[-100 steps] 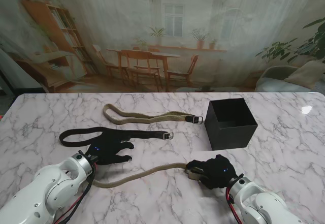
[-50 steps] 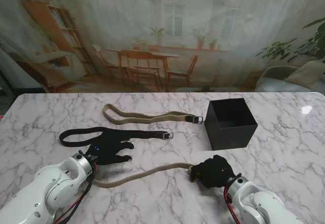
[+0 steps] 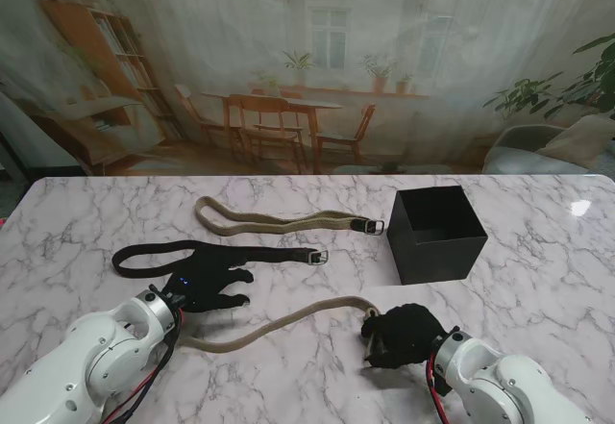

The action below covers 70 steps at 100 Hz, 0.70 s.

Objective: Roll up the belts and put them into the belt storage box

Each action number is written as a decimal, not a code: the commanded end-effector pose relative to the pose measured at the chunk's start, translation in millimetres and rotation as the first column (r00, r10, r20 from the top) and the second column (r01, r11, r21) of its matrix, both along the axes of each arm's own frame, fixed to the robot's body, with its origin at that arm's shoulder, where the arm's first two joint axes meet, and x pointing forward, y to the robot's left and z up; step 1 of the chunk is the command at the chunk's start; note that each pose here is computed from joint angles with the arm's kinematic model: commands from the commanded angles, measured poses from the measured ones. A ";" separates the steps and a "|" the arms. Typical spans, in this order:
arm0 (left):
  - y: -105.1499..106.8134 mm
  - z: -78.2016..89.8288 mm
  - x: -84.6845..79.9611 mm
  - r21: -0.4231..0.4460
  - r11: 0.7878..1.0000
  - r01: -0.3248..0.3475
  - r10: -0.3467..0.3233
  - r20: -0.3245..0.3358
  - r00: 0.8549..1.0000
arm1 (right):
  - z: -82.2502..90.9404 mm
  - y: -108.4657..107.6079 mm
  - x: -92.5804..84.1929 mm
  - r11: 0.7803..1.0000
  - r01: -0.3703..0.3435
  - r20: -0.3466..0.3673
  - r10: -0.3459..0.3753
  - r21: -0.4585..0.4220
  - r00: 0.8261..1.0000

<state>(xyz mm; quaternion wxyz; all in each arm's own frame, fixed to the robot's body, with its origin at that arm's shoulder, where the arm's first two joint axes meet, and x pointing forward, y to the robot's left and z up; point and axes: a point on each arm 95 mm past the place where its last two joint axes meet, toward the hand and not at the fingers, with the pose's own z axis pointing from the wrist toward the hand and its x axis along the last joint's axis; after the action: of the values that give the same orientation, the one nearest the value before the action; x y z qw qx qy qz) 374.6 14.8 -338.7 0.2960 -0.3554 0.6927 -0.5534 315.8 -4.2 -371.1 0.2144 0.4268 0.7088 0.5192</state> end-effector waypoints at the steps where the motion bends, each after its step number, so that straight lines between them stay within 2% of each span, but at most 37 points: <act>1: -0.4 -2.4 -0.3 0.006 1.000 0.002 -0.002 -0.015 1.000 | 4.0 -1.0 -5.4 0.999 -0.034 -0.019 0.033 -0.033 0.999; 12: 0.0 -2.4 -0.3 0.005 1.000 0.001 -0.001 -0.014 1.000 | 9.1 -2.3 -8.7 0.995 -0.069 -0.087 0.063 -0.071 0.994; 21: 0.2 -2.5 -0.3 0.006 1.000 0.001 -0.001 -0.014 1.000 | 10.9 -3.6 -9.8 0.989 -0.092 -0.103 0.081 -0.113 0.991; 33: 0.0 -2.7 -0.1 0.008 1.000 0.002 -0.002 -0.016 1.000 | 6.1 -4.7 -7.9 0.979 -0.099 -0.055 0.090 -0.177 0.994; 45: -0.2 -2.9 0.1 0.008 1.000 0.003 -0.003 -0.016 1.000 | -0.5 -3.8 -5.4 0.984 -0.058 0.031 0.064 -0.168 0.997; 70: -0.6 -3.4 0.4 0.008 1.000 0.004 -0.004 -0.018 1.000 | -7.5 -2.9 -6.4 0.990 -0.014 0.073 0.025 -0.144 0.997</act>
<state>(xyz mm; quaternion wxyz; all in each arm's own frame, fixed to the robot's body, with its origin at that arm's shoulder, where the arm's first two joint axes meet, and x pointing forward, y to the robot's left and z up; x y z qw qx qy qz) 375.5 15.0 -339.5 0.2955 -0.3554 0.6935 -0.5526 314.4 -7.0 -369.7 0.2701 0.3791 0.7369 0.4903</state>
